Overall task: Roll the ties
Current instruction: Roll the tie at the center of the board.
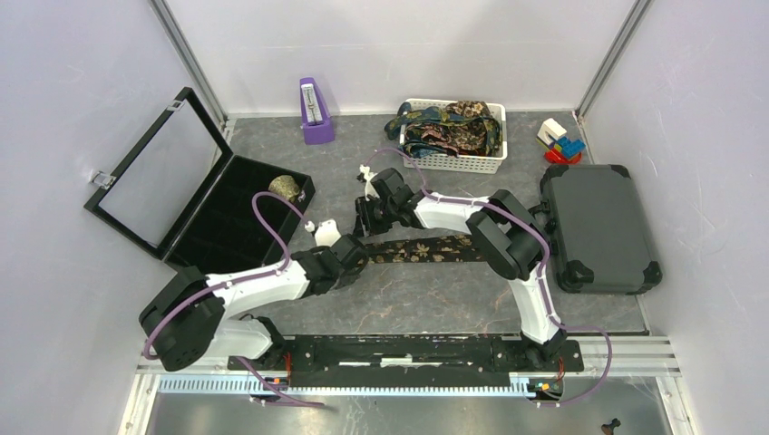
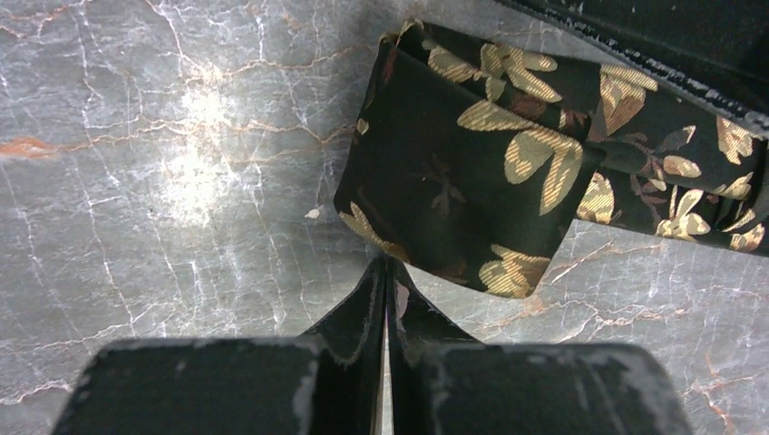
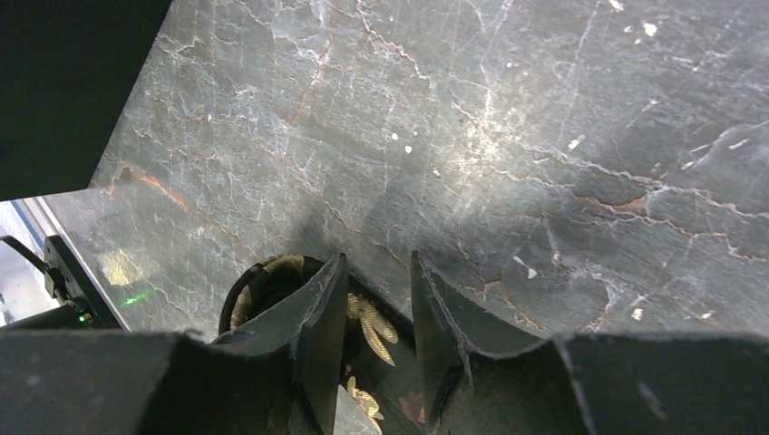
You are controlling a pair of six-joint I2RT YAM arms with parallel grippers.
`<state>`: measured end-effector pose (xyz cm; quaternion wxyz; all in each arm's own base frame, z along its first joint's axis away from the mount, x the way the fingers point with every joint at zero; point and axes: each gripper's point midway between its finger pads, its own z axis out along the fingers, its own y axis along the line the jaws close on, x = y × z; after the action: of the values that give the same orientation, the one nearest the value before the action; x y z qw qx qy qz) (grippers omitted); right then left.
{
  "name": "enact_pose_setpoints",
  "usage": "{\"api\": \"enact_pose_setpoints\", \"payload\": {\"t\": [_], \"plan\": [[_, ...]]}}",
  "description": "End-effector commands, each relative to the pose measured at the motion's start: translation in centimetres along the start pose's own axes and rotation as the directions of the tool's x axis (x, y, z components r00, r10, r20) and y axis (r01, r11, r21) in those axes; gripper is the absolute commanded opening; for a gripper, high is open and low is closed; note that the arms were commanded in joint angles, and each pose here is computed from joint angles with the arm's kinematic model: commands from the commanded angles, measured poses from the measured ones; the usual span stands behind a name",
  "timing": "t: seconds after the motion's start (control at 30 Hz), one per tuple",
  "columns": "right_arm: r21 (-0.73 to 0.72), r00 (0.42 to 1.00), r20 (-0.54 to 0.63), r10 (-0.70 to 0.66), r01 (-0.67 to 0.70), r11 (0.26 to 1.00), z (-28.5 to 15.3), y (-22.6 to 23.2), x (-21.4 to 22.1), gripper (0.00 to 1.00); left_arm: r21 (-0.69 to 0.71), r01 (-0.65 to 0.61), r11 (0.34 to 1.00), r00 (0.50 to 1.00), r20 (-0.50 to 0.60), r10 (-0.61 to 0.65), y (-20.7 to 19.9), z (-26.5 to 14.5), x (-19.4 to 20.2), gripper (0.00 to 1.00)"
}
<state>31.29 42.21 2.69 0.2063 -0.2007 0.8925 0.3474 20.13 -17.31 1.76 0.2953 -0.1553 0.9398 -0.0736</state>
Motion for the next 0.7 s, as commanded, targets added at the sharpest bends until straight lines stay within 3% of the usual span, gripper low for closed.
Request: {"api": "enact_pose_setpoints", "payload": {"t": [0.0, 0.67], "plan": [[-0.033, 1.000, -0.008, -0.007, 0.007, 0.999, -0.1, 0.1, 0.7, 0.38, 0.020, 0.050, 0.999, 0.997, 0.058, -0.051, -0.8, 0.7, -1.3, 0.07], [-0.059, 0.999, -0.048, 0.016, -0.019, 0.998, -0.2, 0.0, 2.6, 0.37, -0.010, 0.026, 1.000, 0.992, 0.121, -0.025, -1.8, 2.1, -3.1, 0.05]]}}
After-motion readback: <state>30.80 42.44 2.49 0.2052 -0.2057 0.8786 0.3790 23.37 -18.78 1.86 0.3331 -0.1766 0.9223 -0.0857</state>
